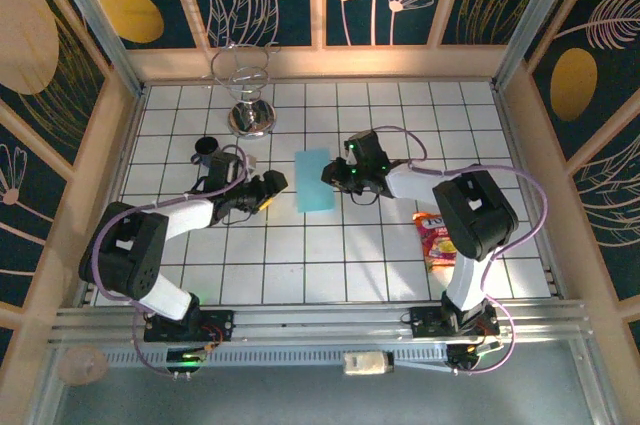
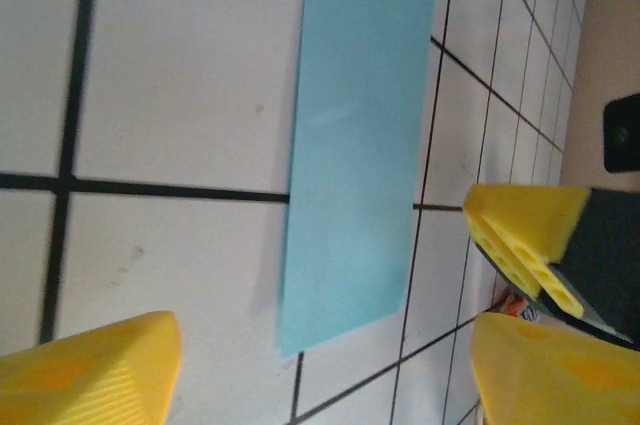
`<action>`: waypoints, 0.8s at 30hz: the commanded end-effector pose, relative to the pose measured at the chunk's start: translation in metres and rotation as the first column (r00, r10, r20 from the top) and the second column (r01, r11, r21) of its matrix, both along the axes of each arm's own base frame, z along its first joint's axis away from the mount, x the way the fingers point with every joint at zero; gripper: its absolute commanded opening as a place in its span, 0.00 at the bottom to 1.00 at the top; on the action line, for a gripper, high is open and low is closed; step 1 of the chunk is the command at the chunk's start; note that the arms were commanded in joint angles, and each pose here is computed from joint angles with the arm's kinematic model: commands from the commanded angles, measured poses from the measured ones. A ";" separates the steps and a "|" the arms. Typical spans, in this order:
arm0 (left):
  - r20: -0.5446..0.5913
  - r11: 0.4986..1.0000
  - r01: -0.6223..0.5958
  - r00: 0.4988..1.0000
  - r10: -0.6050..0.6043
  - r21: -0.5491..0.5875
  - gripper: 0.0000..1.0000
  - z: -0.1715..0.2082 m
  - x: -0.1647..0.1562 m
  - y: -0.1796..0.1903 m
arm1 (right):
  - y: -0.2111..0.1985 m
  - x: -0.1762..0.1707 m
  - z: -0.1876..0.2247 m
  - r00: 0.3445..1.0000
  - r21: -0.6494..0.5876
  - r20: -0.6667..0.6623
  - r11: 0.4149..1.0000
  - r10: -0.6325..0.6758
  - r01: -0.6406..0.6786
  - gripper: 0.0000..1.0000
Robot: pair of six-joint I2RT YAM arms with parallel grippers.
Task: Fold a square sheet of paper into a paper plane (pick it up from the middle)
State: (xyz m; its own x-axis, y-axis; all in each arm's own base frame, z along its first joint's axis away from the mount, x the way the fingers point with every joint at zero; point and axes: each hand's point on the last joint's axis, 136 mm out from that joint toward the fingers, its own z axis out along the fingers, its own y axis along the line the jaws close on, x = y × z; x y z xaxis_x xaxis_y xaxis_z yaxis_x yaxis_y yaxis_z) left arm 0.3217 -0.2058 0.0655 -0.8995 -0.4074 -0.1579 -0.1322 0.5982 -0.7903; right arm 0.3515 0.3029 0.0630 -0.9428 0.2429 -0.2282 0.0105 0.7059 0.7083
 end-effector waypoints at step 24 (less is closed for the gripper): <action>-0.159 0.995 0.091 0.984 -0.085 0.034 0.34 -0.038 -0.015 -0.047 | -0.013 -0.010 -0.061 0.984 -0.082 -0.167 0.995 -0.064 0.051 0.22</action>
State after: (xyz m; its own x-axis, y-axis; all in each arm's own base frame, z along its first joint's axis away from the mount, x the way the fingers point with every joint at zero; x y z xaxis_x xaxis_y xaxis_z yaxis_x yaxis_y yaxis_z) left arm 0.3060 -0.2493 0.0330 -0.9405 -0.3370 -0.0442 -0.1918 0.6337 -0.7494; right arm 0.3484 0.2983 0.0225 -0.9521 0.2777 -0.1281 0.1194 0.7232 0.6802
